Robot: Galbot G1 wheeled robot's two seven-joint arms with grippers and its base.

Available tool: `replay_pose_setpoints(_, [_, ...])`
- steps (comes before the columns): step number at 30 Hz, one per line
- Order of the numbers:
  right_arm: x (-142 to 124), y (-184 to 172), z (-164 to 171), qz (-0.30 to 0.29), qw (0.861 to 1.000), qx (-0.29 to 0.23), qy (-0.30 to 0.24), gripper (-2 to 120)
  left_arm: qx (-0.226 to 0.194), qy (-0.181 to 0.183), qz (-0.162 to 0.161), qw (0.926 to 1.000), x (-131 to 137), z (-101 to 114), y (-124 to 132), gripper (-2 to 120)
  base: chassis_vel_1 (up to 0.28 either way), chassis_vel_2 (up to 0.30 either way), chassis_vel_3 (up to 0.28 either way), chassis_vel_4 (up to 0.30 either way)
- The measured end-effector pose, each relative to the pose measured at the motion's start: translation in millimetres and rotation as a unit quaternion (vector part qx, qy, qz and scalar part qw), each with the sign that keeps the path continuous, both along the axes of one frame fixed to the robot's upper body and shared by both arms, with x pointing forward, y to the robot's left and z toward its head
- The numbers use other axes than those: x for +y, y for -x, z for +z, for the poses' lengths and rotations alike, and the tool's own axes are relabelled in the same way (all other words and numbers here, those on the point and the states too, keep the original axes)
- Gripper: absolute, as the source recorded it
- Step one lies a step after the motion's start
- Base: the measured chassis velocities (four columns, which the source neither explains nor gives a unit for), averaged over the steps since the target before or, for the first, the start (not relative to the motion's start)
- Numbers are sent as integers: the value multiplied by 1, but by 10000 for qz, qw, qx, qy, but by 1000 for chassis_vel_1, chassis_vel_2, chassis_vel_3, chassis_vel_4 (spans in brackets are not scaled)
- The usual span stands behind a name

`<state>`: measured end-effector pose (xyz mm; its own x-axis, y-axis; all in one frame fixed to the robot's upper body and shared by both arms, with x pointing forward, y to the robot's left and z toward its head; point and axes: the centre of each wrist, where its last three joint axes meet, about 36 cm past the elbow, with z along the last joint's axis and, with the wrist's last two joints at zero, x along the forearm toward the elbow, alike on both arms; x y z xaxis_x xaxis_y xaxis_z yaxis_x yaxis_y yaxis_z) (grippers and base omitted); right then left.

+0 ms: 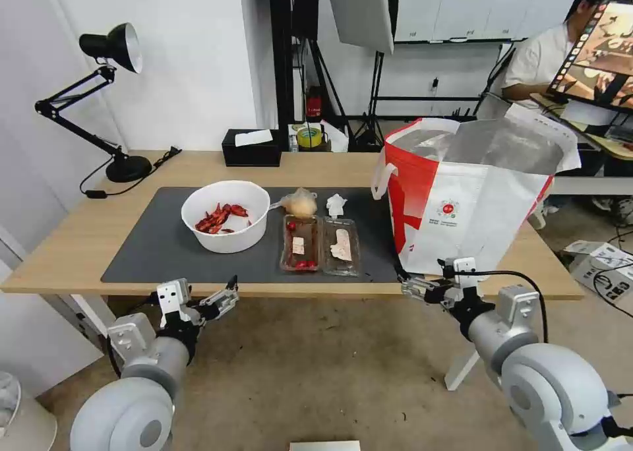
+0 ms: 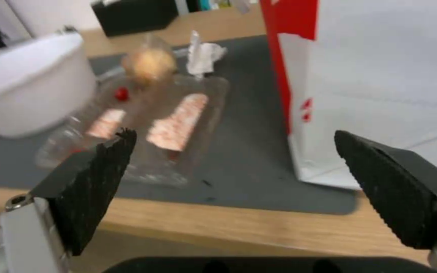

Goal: Pick up the trash from the table and place it into the takeout bag.

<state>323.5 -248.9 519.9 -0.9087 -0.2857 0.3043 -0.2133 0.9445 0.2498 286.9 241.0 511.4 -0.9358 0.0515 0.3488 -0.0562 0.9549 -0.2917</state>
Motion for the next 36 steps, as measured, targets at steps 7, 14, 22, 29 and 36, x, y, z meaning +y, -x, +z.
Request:
replay_pose_setpoints(7, [26,-9,-1,-20,9902,457,-1319,100,-24,-16,1,10000,3,2,1,100,0,0,0,0])
replay_pose_setpoints(14, [57,-21,-1,8,9743,1111,-1962,100,0,-32,9,10000,4,2,3,100,0,0,0,0])
replay_pose_setpoints(22, [69,-34,4,-8,9431,1811,-2788,100,14,-59,32,10000,6,2,3,100,0,0,0,0])
replay_pose_setpoints(29, [75,-55,19,-219,9138,2239,-3382,100,42,-67,52,10000,6,0,3,100,0,0,0,0])
replay_pose_setpoints(36, [87,-75,17,-465,8994,2521,-3540,100,50,-114,90,9999,9,0,2,100,0,0,0,0])
